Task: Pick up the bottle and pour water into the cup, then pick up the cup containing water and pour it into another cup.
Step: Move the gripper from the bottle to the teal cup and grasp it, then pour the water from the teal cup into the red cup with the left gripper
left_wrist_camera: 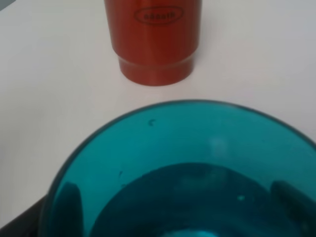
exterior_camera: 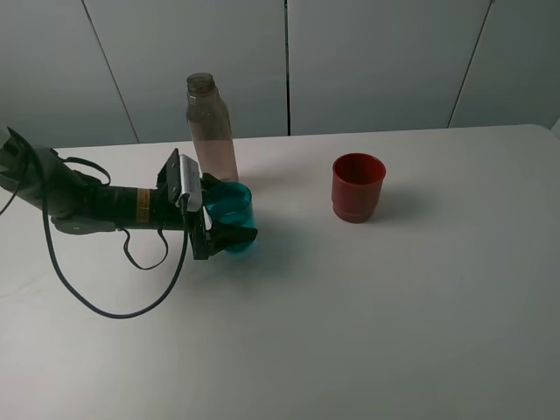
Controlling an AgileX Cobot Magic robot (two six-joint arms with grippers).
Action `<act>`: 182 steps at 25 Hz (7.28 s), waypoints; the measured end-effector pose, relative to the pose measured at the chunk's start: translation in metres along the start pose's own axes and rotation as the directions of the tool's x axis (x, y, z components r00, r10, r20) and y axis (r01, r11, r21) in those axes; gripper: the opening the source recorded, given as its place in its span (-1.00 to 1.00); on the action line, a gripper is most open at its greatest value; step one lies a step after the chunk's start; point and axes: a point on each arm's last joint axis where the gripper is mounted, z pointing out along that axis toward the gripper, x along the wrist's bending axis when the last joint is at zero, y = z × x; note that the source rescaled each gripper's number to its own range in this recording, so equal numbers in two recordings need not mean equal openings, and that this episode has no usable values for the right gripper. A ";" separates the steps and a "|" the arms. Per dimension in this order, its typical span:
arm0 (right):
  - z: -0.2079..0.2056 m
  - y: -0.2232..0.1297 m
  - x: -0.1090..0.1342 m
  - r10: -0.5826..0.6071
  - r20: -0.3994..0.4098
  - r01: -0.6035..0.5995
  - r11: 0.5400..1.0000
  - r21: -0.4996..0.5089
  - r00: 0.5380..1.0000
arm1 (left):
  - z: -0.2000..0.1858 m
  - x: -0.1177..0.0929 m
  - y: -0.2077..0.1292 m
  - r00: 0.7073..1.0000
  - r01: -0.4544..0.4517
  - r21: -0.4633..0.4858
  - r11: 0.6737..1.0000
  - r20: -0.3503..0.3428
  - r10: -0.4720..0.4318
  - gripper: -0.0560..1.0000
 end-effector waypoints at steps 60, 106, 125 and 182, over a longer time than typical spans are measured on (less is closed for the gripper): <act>0.000 0.000 0.000 0.000 0.000 0.000 1.000 0.000 1.000 | 0.019 -0.013 0.067 0.997 0.063 -0.079 0.995 -0.030 -0.065 -0.64; 0.000 0.000 0.000 0.000 0.000 0.000 1.000 0.000 1.000 | 0.079 0.010 0.194 0.908 -0.259 0.205 0.944 -0.282 0.311 -0.64; 0.000 0.000 0.000 0.000 0.000 0.000 1.000 0.000 1.000 | 0.080 0.014 0.190 0.885 -0.289 0.264 0.920 -0.291 0.362 -0.64; 0.000 0.000 0.000 0.000 0.000 0.000 1.000 0.000 1.000 | 0.133 0.018 0.171 0.817 -0.422 0.378 0.824 -0.236 0.527 -0.64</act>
